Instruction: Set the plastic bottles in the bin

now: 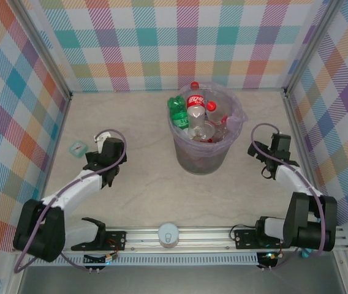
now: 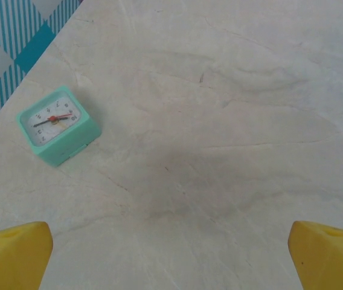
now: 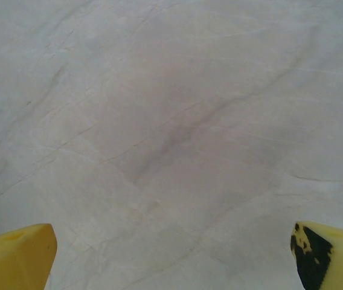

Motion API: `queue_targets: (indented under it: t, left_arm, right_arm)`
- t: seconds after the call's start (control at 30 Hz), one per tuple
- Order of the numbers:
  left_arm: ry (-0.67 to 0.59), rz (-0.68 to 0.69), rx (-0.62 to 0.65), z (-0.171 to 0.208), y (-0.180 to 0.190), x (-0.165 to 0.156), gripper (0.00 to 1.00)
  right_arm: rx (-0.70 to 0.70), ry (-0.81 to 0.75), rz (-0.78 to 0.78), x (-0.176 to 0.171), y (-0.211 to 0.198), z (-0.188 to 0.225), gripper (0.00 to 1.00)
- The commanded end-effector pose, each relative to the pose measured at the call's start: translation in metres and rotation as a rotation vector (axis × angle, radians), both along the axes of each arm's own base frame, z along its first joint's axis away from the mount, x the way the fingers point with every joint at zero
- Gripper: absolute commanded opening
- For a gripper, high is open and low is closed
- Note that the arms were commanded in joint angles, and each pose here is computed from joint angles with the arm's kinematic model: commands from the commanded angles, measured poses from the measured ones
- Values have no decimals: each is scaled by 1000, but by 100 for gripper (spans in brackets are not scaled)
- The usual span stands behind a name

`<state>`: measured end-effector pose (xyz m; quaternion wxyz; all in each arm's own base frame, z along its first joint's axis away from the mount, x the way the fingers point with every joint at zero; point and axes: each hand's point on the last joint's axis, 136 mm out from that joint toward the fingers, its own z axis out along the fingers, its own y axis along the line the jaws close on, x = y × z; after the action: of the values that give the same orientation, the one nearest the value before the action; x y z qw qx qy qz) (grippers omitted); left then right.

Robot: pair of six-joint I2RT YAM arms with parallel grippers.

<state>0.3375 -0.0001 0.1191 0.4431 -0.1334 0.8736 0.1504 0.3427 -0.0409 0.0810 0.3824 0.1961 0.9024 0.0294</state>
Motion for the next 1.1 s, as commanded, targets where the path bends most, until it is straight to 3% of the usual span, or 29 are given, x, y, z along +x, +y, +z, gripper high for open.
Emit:
queue_targets:
  t: [0.0, 0.1, 0.2, 0.37, 0.5, 0.6, 1.07]
  left_arm:
    - [-143, -16, 25, 21, -1, 33, 100]
    - [-95, -28, 48, -1, -1, 42, 100]
    - [-147, -65, 38, -14, -5, 46, 100]
    - [-142, -91, 64, -15, -6, 54, 100]
    - [-177, -99, 70, -12, 2, 58, 100]
    - [-233, -99, 9, -22, 13, 64, 100]
    - [-213, -173, -60, -28, 6, 65, 100]
  right_arm:
    - [-69, -199, 74, 37, 15, 22, 99]
    - [-122, -227, 129, 47, 30, 16, 99]
    - [-202, -262, 206, 51, 43, 21, 99]
    - [-254, -421, 229, 47, 46, 32, 99]
    - [-232, -381, 256, 54, 49, 11, 99]
    - [-232, -388, 251, 53, 48, 9, 99]
    - [-220, -395, 259, 54, 48, 10, 99]
